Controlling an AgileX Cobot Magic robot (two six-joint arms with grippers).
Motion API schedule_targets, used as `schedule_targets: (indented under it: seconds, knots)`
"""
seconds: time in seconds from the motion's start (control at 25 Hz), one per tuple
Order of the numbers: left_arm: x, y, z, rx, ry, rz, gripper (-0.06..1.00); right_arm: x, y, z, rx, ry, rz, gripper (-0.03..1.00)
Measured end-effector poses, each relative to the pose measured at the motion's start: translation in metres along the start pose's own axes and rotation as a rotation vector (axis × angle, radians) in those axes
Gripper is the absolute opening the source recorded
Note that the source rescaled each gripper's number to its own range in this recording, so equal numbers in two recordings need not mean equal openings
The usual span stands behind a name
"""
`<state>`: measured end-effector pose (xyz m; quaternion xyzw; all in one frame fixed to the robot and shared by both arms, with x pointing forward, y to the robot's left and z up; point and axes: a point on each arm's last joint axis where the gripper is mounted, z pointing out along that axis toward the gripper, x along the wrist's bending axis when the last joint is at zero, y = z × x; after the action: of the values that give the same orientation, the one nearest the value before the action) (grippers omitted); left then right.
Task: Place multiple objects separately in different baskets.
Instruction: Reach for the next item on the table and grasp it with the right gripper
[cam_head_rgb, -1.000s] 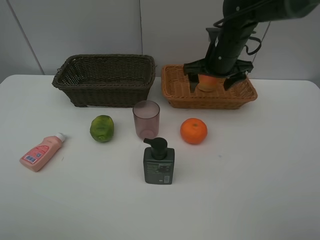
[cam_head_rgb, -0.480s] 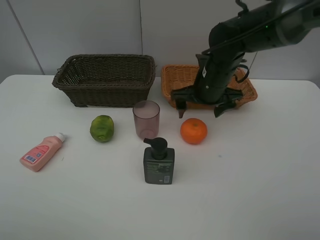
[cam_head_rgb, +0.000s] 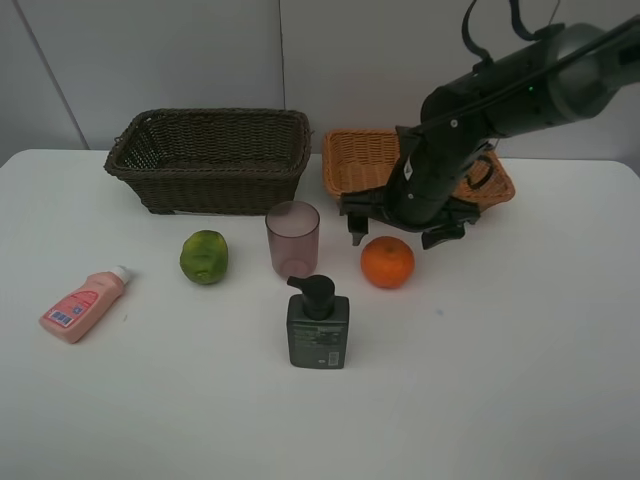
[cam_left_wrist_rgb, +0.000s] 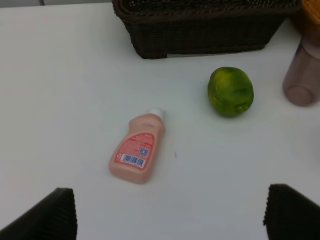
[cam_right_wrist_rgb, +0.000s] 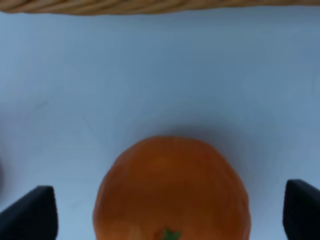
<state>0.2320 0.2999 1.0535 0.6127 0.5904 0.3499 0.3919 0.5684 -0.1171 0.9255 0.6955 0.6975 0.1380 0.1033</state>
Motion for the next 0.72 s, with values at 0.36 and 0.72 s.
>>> schedule_targets:
  seconds: [0.36,0.72]
  knots:
    - [0.000,0.000,0.000,0.000,0.000,0.000,0.97,-0.001,-0.003,0.021,0.016,-0.029,-0.032,1.00]
    - [0.000,0.000,0.000,0.000,0.000,0.000,0.97,0.001,-0.006,0.035,0.024,-0.026,-0.037,1.00]
